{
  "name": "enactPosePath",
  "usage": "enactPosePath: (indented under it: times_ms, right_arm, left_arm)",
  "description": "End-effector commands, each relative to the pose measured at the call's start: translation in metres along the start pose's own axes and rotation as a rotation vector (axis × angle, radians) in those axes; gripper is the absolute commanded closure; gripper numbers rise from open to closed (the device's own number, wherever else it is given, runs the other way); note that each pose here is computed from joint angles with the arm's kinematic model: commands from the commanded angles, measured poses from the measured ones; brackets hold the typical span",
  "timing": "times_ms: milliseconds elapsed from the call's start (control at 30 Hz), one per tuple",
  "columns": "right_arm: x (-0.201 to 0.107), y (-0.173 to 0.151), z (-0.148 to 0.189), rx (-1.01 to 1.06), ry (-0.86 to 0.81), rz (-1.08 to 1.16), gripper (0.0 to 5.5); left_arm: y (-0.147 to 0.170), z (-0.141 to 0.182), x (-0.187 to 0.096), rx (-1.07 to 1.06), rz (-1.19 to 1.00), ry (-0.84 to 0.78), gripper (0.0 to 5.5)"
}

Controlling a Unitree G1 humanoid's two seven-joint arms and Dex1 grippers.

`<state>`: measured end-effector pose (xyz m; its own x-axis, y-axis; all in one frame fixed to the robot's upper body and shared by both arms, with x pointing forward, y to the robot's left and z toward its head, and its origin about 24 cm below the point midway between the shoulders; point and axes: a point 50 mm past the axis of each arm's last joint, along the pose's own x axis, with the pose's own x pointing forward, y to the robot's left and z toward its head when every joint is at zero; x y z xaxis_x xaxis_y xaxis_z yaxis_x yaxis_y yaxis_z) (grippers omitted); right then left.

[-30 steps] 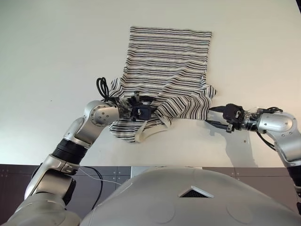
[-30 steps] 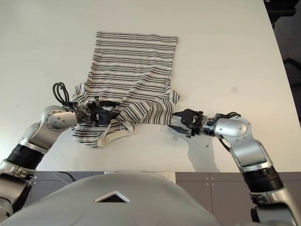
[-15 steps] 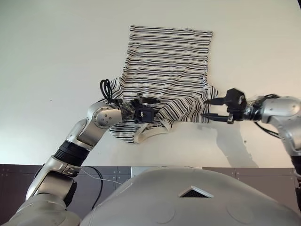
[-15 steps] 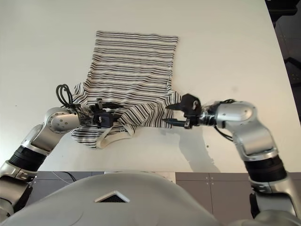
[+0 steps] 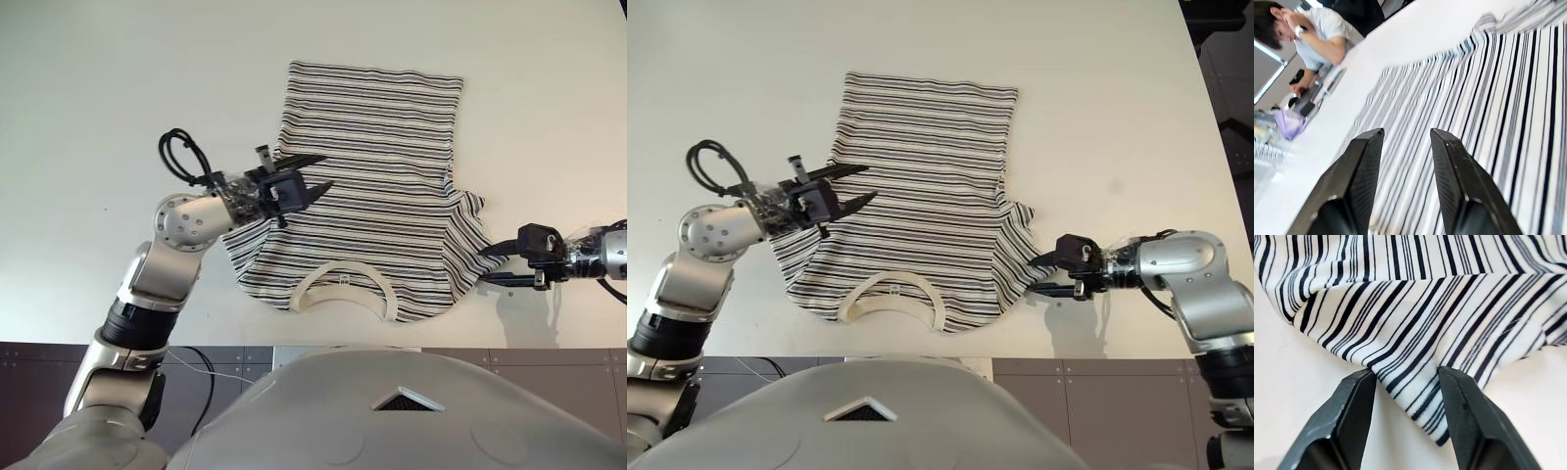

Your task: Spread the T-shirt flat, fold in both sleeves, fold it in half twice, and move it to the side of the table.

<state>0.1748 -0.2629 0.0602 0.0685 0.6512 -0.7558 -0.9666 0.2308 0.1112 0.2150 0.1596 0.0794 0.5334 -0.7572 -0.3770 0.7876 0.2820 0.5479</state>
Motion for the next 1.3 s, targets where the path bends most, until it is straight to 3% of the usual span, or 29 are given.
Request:
enactPosePath:
  times_ms: [33, 233, 300, 433, 600, 700, 800, 900, 1067, 1300]
  right_arm:
    - [-0.012, -0.004, 0.013, -0.041, -0.060, -0.082, 3.24]
    - [-0.044, 0.001, 0.001, 0.086, -0.173, -0.339, 3.24]
    - [-0.050, 0.000, -0.006, 0.140, -0.209, -0.445, 3.24]
    - [-0.046, -0.003, -0.008, 0.181, -0.257, -0.532, 3.24]
    - [-0.037, -0.014, -0.005, 0.186, -0.287, -0.583, 3.24]
    - [-0.032, -0.016, -0.002, 0.177, -0.292, -0.575, 3.24]
    - [-0.032, -0.015, -0.004, 0.182, -0.280, -0.581, 3.24]
    - [-0.030, -0.011, -0.009, 0.195, -0.269, -0.595, 3.24]
    - [-0.024, -0.008, -0.013, 0.201, -0.257, -0.620, 3.24]
    - [-0.019, -0.005, -0.017, 0.212, -0.257, -0.637, 3.24]
  left_arm:
    - [0.006, -0.012, -0.033, -0.112, 0.088, 0.072, 3.73]
    - [0.015, -0.057, -0.121, -0.511, 0.341, 0.273, 3.73]
    - [0.005, -0.062, -0.131, -0.614, 0.330, 0.295, 3.73]
    - [-0.011, -0.062, -0.124, -0.701, 0.300, 0.272, 3.73]
    - [-0.028, -0.076, -0.095, -0.678, 0.257, 0.297, 3.73]
    - [-0.048, -0.091, -0.089, -0.612, 0.179, 0.405, 3.73]
    - [-0.060, -0.106, -0.102, -0.589, 0.150, 0.517, 3.73]
    - [-0.059, -0.112, -0.110, -0.587, 0.157, 0.555, 3.73]
    - [-0.053, -0.100, -0.107, -0.696, 0.190, 0.462, 3.73]
    - [-0.033, -0.096, -0.113, -0.983, 0.300, 0.362, 3.73]
